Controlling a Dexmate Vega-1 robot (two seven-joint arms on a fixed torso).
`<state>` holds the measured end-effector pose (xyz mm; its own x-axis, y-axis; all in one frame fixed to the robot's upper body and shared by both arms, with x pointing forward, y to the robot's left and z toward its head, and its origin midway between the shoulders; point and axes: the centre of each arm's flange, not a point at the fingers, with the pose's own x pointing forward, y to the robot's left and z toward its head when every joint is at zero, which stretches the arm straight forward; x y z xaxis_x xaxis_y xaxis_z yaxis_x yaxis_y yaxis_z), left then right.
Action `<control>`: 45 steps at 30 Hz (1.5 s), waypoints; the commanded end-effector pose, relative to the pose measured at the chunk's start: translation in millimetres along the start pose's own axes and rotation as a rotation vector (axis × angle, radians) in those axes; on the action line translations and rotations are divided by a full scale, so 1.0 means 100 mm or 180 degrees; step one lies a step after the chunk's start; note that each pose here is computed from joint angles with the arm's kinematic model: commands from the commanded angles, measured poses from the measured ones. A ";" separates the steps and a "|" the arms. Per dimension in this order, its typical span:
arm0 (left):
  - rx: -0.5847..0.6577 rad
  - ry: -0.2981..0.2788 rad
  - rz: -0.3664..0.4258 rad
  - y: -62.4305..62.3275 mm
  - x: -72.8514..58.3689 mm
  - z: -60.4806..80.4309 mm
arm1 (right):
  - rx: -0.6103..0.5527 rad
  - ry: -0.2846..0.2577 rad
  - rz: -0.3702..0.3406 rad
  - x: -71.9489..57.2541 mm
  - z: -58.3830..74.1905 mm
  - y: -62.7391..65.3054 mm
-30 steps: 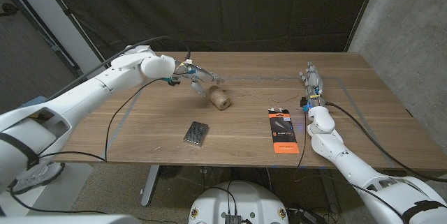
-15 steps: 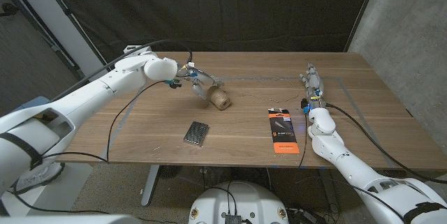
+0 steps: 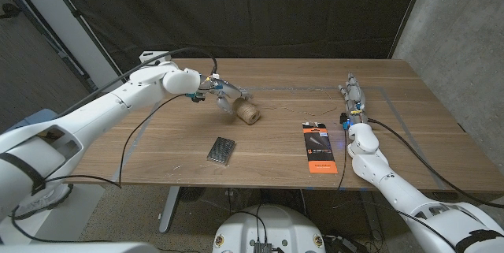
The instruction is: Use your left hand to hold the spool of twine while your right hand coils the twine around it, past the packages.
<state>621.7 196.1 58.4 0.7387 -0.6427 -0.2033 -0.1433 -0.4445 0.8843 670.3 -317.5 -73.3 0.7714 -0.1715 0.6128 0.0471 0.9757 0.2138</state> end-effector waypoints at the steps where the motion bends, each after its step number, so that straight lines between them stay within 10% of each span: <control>1: 0.0090 0.0041 0.0057 -0.05 0.00 0.05 | 0.0036 0.0006 -0.0028 -0.04 -0.06 -0.05; 45: 0.0362 0.0225 0.0549 -0.30 -0.02 0.26 | 0.0072 0.0029 -0.0008 -0.21 -0.19 -0.23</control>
<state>607.6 193.7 24.3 0.7512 -0.6579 -0.0533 -0.3076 -0.4204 0.8536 665.3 -333.3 -100.8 0.7719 -0.1766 0.6107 0.0374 0.9716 0.2337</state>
